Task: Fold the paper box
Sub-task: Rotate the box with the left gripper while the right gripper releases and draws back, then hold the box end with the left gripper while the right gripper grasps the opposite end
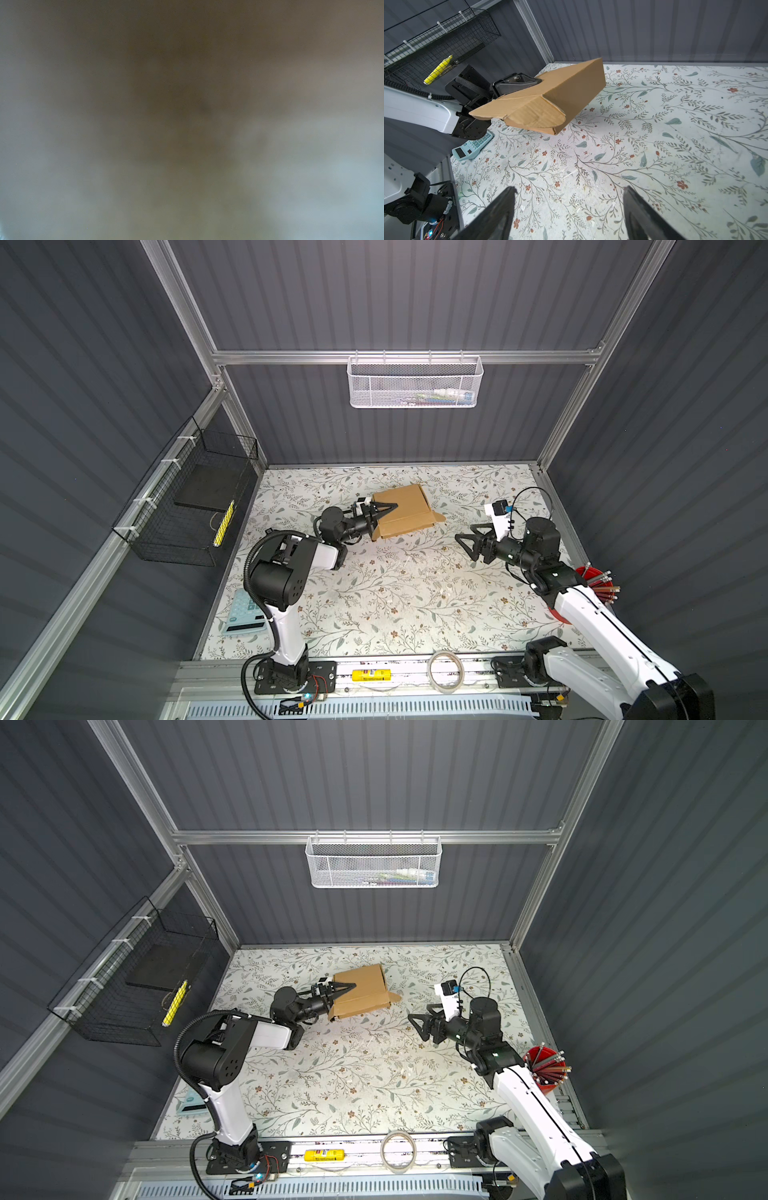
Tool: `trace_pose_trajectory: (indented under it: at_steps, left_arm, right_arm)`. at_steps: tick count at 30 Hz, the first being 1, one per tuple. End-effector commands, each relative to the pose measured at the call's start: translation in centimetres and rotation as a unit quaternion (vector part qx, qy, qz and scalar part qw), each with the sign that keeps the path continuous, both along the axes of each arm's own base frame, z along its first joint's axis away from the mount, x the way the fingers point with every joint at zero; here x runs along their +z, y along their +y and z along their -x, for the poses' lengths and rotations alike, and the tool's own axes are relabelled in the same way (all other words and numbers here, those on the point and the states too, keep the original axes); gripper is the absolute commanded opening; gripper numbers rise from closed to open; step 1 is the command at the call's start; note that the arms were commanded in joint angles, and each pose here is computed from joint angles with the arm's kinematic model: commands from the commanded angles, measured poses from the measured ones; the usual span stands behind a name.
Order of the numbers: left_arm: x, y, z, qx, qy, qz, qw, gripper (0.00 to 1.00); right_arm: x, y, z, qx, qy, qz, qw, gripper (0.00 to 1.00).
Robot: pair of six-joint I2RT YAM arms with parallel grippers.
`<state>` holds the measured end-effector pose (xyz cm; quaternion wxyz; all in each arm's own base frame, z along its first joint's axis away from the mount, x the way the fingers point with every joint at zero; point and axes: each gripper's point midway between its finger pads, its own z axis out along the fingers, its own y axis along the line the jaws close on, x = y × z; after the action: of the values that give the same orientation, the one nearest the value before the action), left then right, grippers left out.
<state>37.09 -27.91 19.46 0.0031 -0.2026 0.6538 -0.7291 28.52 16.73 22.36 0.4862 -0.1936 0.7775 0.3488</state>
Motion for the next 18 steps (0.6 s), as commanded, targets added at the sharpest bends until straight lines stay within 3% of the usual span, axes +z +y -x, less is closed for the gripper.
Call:
trace_pose_trajectory:
  at_steps: [1,10,18]
  left_arm:
    - [1.1,0.2,0.4,-0.008,0.024,-0.019,1.0,0.4]
    - [1.2,0.4,1.8,-0.029,0.089,-0.107,0.99,0.41]
    - [2.2,1.0,3.9,-0.06,0.156,-0.169,0.971,0.38]
  right_arm:
    - [0.1,0.1,0.7,0.016,-0.036,0.012,0.999,0.81]
    - [-0.3,0.6,1.1,0.025,-0.083,0.041,0.995,0.81]
    - [-0.8,1.8,2.0,0.042,-0.127,0.081,0.988,0.8]
